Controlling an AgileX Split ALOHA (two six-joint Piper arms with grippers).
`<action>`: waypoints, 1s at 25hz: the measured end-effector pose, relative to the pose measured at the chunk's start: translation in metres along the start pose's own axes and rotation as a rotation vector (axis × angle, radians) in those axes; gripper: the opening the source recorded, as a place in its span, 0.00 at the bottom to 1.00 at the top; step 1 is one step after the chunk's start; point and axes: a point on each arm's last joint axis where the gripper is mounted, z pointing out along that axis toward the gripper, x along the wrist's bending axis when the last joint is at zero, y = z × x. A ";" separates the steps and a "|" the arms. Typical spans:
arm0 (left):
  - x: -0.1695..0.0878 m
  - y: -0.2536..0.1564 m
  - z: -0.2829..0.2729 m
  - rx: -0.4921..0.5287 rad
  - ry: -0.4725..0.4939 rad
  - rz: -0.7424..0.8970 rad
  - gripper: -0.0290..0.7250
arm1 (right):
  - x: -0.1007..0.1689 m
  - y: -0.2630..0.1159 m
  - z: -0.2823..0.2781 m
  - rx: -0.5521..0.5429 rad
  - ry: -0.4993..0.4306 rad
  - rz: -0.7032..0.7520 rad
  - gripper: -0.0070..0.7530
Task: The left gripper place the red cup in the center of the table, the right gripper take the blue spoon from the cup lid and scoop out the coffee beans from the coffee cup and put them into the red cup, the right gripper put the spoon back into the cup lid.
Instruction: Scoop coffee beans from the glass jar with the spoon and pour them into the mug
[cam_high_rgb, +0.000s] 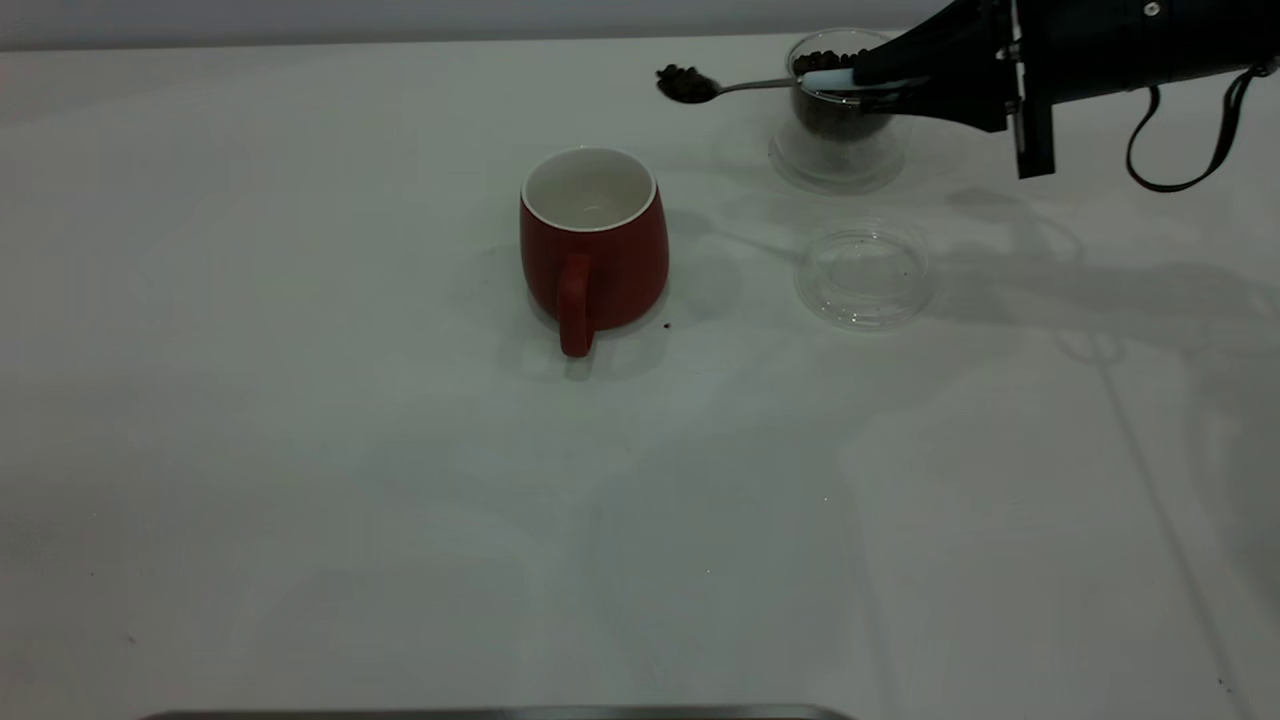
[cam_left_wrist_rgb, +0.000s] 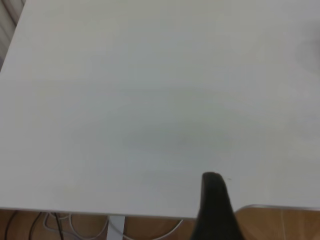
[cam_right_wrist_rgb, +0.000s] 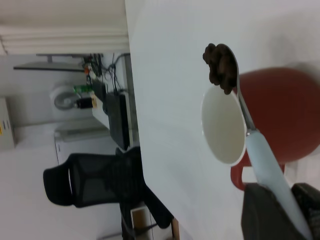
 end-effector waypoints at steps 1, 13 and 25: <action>0.000 0.000 0.000 0.000 0.000 0.000 0.82 | 0.001 -0.001 0.002 0.009 -0.002 -0.003 0.16; 0.000 0.000 0.000 0.000 0.000 0.003 0.82 | 0.012 -0.016 0.030 0.092 -0.007 -0.037 0.16; 0.000 0.000 0.000 0.000 0.000 0.003 0.82 | 0.014 -0.021 0.037 0.117 -0.006 -0.103 0.16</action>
